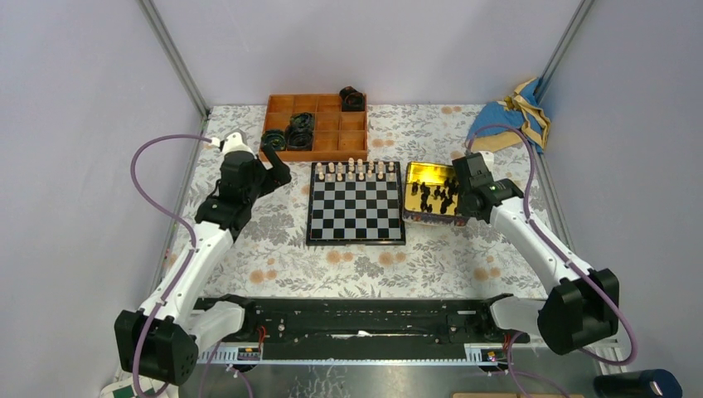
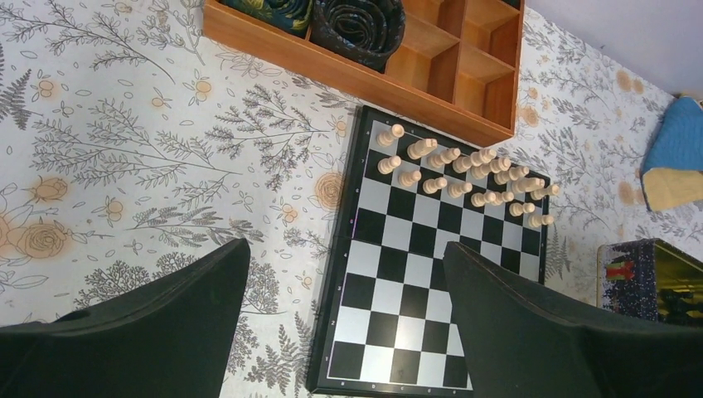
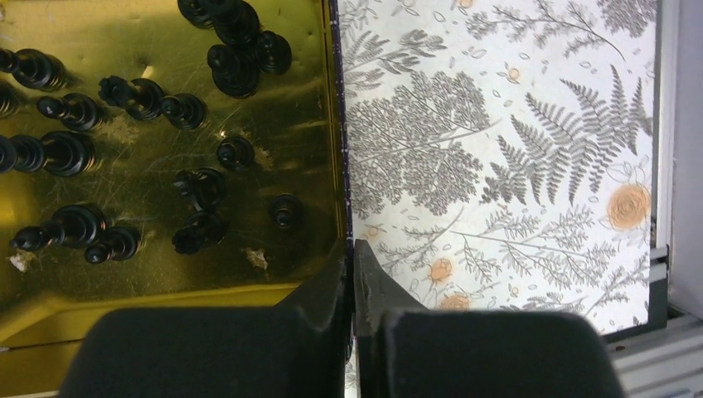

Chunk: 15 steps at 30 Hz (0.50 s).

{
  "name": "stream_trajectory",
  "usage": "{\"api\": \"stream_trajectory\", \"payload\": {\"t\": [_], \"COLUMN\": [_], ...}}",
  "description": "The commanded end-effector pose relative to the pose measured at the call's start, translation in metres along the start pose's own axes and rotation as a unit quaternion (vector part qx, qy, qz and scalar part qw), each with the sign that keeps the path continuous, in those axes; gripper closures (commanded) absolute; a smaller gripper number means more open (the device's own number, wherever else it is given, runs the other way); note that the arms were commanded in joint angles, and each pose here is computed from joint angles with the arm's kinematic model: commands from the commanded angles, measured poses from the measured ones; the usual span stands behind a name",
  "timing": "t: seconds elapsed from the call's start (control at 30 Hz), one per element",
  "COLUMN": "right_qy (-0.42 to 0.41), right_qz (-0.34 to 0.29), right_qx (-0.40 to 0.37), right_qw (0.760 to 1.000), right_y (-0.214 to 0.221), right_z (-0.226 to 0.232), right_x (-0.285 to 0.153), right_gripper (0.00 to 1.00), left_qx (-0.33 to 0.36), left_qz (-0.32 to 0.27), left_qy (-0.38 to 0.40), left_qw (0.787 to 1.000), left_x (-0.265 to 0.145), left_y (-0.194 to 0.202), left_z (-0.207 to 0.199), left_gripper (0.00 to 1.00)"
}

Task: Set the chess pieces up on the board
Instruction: Pick up the storage box at the center of the board, then place the storage box at the center of the board.

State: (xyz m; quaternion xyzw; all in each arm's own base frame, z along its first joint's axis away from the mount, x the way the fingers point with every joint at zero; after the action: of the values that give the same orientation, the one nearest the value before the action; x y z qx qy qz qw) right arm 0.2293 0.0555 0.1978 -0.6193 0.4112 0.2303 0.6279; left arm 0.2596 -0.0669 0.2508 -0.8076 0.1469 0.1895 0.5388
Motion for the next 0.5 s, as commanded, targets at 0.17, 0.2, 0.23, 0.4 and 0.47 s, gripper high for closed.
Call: {"api": "stream_trajectory", "payload": {"t": [0.17,0.2,0.23,0.4,0.47], "right_qy": [0.047,0.051,0.055,0.069,0.075], "right_qz": [-0.037,-0.035,-0.034,-0.030,-0.027], "right_qx": [0.035,0.032,0.031,0.014,0.005], "right_qw": [0.998,0.998,0.997,0.997,0.997], "right_y": [0.006,0.008,0.009,0.012,0.011], "right_z": [-0.012,-0.013,-0.013,-0.011,-0.010], "right_x": [-0.008,-0.005,-0.002,0.013,0.018], "right_gripper": [1.00,1.00,1.00,1.00,1.00], "left_qx": [-0.020,-0.022,-0.022,-0.028,-0.032], "left_qz": [0.002,0.003,0.001,-0.002,-0.003], "left_qy": [0.010,0.010,0.010,0.008,0.007], "left_qw": [1.000,1.000,1.000,1.000,0.999], "left_x": [-0.007,-0.007,-0.007,-0.007,-0.007], "left_y": [0.014,0.016,0.017,0.023,0.025], "left_z": [0.001,0.001,0.001,0.002,0.003], "left_gripper": [0.07,0.07,0.07,0.07,0.07]}}
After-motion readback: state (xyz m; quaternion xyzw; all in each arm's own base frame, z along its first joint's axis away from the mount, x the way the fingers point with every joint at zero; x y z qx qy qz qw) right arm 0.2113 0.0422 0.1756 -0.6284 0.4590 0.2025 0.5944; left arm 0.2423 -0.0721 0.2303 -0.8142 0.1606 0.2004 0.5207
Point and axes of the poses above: each gripper's point midway between its finger pads, its own x axis out along the fingers, its own z axis along the line the jaws close on, y = z × x, the point moved 9 cm from there along -x, back along the fingers, and after that the axes turned 4 degrees about x, right-handed, at the moved point
